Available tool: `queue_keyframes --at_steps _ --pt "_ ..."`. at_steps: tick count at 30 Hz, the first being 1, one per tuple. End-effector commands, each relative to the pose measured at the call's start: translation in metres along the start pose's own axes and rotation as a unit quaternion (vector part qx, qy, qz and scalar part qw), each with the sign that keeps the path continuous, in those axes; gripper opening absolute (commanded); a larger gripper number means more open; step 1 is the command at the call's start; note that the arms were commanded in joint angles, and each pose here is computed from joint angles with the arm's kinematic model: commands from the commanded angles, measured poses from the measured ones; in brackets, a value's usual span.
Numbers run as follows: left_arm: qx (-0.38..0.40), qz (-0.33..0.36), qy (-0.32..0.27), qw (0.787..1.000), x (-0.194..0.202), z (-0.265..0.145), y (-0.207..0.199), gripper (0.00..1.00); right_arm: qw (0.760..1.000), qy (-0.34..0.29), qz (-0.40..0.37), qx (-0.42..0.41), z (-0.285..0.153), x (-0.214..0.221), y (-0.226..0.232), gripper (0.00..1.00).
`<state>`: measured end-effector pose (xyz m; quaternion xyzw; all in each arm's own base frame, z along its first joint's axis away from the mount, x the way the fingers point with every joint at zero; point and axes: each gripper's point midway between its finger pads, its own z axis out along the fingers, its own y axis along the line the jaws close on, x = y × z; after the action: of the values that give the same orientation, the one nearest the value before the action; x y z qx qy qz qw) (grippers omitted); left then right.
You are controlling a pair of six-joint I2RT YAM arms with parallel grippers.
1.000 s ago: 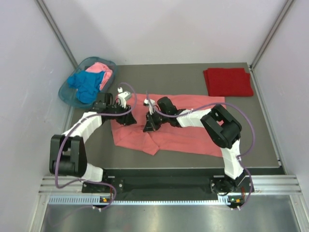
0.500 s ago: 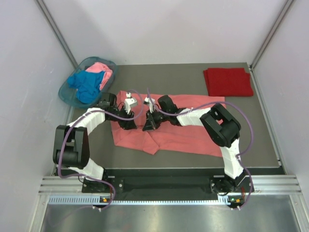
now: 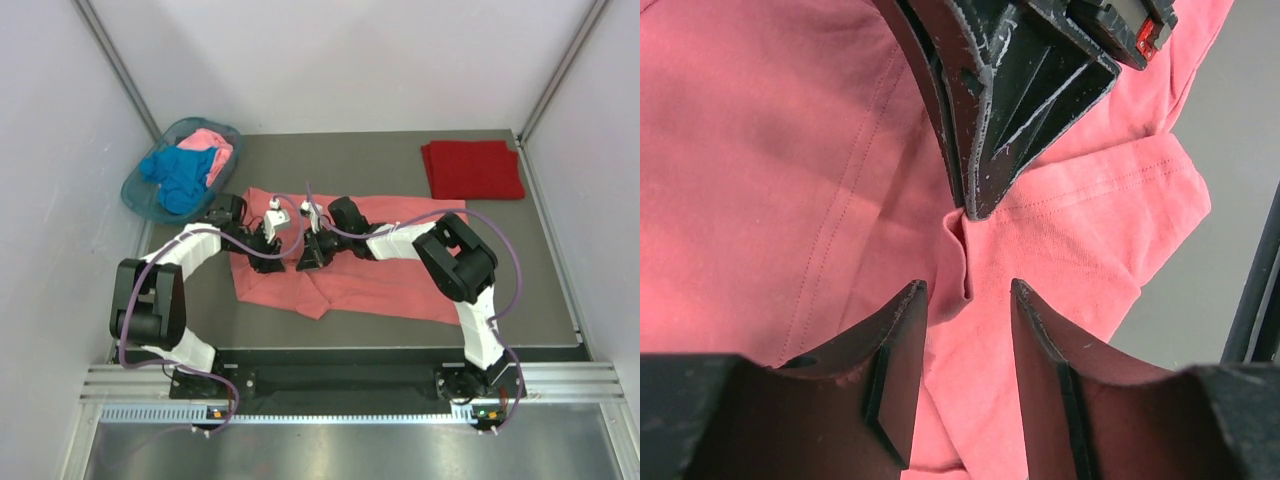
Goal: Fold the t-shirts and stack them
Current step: Fold the tshirt
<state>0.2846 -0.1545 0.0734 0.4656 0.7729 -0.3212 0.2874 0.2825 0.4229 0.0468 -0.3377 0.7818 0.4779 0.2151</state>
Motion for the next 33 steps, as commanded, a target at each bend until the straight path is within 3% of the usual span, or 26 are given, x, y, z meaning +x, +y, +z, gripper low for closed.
queue_keyframes --at_steps 1,13,16,20,21,23,27,30,31,33 --pt "0.000 0.043 -0.013 0.999 -0.016 -0.004 0.001 0.44 0.999 -0.032 -0.031 -0.018 -0.002 -0.026 0.003 0.00" --pt "0.016 0.057 -0.010 0.998 -0.020 0.015 0.002 0.42 0.999 -0.035 -0.031 -0.011 -0.006 -0.030 0.004 0.00" --pt "0.029 0.055 -0.008 0.998 -0.018 0.020 0.000 0.38 0.999 -0.030 -0.030 -0.004 -0.007 -0.027 0.002 0.00" --pt "0.047 0.062 0.003 0.997 -0.015 0.022 -0.004 0.16 0.999 -0.029 -0.028 0.006 -0.009 -0.025 0.001 0.00" --pt "0.045 0.068 0.003 0.997 -0.015 0.022 -0.004 0.03 0.999 -0.029 -0.028 0.008 -0.010 -0.026 0.001 0.00" --pt "0.039 0.074 0.003 0.996 -0.017 0.019 -0.004 0.00 0.999 -0.030 -0.024 0.014 -0.012 -0.027 0.001 0.02" --pt "0.031 0.082 -0.017 0.996 -0.032 0.013 -0.006 0.00 0.998 -0.041 -0.015 0.052 -0.022 -0.032 -0.003 0.14" --pt "0.008 0.079 -0.053 0.995 -0.057 0.015 -0.007 0.00 0.990 -0.049 -0.005 0.135 -0.041 -0.038 -0.018 0.34" --pt "-0.002 0.093 -0.064 0.994 -0.062 0.019 -0.006 0.00 0.985 -0.053 -0.002 0.164 -0.049 -0.040 -0.023 0.55" --pt "-0.027 0.081 -0.065 0.994 -0.070 0.025 -0.012 0.00 0.967 -0.077 0.016 0.244 -0.079 -0.047 -0.032 0.58"
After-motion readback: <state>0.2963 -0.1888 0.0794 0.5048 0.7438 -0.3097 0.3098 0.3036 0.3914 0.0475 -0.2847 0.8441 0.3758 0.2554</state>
